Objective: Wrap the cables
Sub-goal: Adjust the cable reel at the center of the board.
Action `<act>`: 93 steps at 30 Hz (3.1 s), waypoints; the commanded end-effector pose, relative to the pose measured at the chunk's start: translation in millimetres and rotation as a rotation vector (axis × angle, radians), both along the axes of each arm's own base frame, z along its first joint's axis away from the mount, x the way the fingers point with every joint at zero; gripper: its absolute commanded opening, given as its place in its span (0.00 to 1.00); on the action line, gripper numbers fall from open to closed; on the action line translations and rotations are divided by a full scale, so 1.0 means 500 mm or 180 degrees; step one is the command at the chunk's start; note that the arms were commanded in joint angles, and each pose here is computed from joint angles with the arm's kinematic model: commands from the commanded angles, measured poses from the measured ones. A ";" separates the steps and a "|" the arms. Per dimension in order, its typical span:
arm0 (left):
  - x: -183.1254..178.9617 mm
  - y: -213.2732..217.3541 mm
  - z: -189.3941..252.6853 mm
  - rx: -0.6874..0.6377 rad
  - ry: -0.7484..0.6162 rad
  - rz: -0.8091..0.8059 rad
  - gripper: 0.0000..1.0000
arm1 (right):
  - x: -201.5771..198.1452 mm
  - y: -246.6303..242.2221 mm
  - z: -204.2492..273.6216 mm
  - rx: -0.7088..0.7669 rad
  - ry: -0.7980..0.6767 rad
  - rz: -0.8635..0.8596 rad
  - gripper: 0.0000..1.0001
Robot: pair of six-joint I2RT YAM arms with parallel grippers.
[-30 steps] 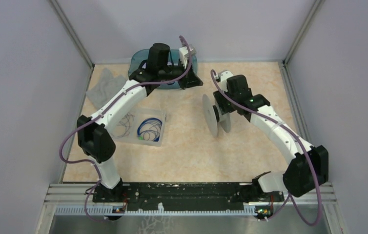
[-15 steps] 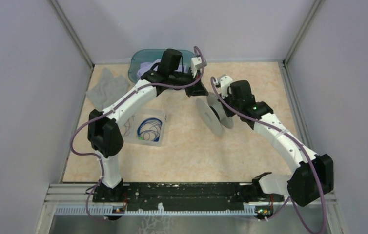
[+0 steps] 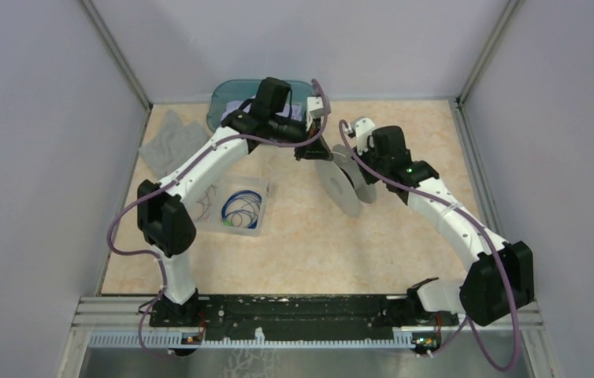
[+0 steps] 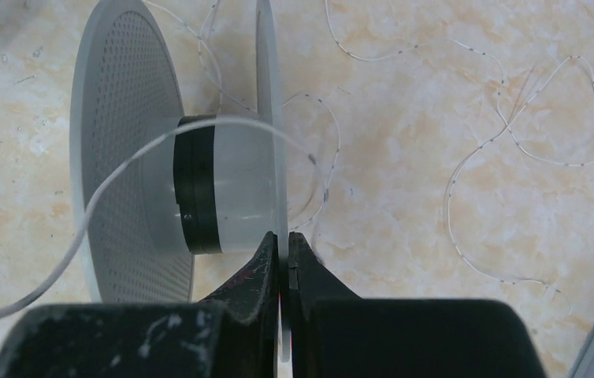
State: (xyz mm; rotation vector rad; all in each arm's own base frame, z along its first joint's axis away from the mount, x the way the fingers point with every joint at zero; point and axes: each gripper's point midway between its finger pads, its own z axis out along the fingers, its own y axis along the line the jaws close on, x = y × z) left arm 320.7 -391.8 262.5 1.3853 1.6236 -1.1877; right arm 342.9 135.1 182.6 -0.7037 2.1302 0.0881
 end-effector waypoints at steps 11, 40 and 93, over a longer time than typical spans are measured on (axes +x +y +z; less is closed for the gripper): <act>-0.046 0.029 0.074 -0.0107 -0.0153 -0.0180 0.00 | 0.027 -0.011 0.025 0.0008 -0.0160 -0.0024 0.00; 0.027 0.032 0.042 0.0107 -0.0224 -0.0238 0.00 | 0.029 0.001 0.022 0.0027 -0.0128 0.0146 0.05; 0.078 -0.019 -0.019 -0.0079 -0.0196 -0.0238 0.00 | 0.039 0.046 0.013 0.0502 -0.0023 0.0119 0.48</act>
